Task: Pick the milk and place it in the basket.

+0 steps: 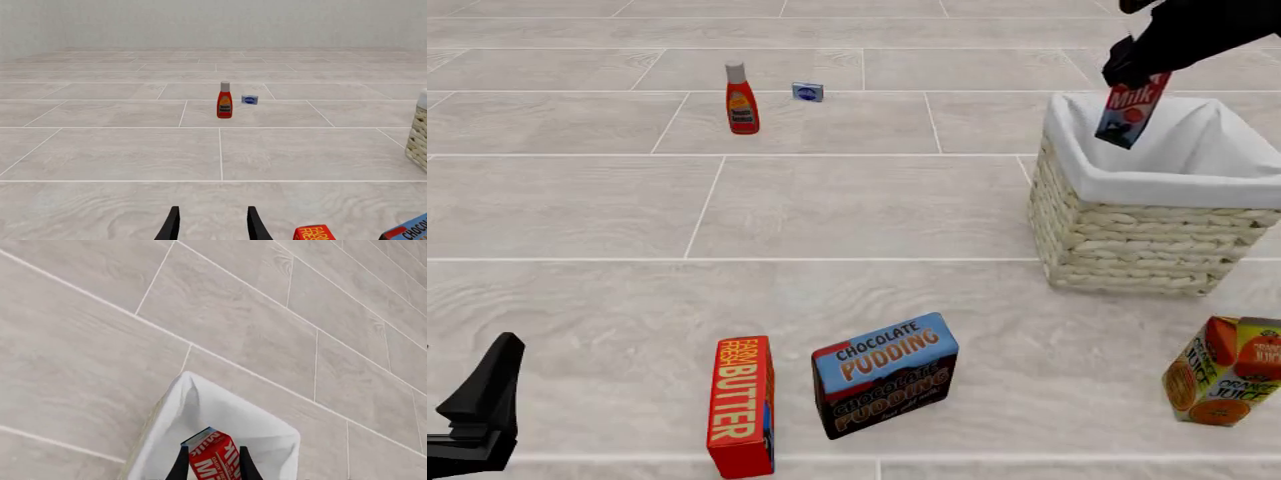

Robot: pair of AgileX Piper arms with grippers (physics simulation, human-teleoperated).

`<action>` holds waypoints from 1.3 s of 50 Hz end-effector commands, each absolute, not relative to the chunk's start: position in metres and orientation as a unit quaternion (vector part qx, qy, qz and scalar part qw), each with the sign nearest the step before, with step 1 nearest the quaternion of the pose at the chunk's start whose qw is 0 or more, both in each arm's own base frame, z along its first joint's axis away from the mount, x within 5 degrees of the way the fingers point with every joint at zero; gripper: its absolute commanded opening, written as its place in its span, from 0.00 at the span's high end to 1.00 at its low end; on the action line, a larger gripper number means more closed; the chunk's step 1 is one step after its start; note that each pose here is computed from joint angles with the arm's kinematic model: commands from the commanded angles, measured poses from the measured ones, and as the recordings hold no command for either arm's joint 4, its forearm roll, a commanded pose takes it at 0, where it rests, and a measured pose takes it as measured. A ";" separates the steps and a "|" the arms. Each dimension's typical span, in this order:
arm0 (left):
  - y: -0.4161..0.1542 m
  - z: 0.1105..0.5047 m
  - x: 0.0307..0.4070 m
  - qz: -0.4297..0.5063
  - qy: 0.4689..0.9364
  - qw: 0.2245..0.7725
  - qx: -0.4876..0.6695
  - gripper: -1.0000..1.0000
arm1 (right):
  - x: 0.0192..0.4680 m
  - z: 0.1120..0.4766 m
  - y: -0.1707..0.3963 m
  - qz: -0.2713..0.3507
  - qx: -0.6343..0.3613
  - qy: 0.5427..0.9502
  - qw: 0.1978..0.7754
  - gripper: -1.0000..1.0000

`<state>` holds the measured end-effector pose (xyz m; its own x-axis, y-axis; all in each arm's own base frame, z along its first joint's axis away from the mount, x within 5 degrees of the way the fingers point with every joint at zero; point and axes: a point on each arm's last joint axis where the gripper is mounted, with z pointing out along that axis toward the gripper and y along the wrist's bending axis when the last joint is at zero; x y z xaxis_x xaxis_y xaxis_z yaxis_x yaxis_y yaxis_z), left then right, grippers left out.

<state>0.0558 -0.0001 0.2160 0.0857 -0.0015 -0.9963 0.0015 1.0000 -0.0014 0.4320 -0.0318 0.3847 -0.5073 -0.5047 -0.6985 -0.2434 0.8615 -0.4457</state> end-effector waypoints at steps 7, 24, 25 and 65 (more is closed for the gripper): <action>0.000 0.216 0.056 -0.001 0.676 0.737 0.000 0.00 | 0.433 0.371 -0.046 -0.151 -0.192 0.860 0.448 1.00; 0.000 0.216 0.056 -0.001 0.676 0.737 0.000 0.00 | 0.437 0.341 -0.050 -0.145 -0.186 0.871 0.431 1.00; 0.000 0.216 0.056 -0.001 0.676 0.737 0.000 0.00 | 0.437 0.340 -0.051 -0.145 -0.186 0.871 0.430 1.00; 0.000 0.216 0.056 -0.001 0.676 0.737 0.000 0.00 | 0.440 0.309 -0.056 -0.141 -0.180 0.881 0.414 1.00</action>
<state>0.0558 -0.0001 0.2160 0.0857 -0.0015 -0.9963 0.0015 1.0000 -0.0014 0.4406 -0.0556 0.3016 -0.6070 -0.4444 -0.6589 -0.2245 0.8912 -0.3942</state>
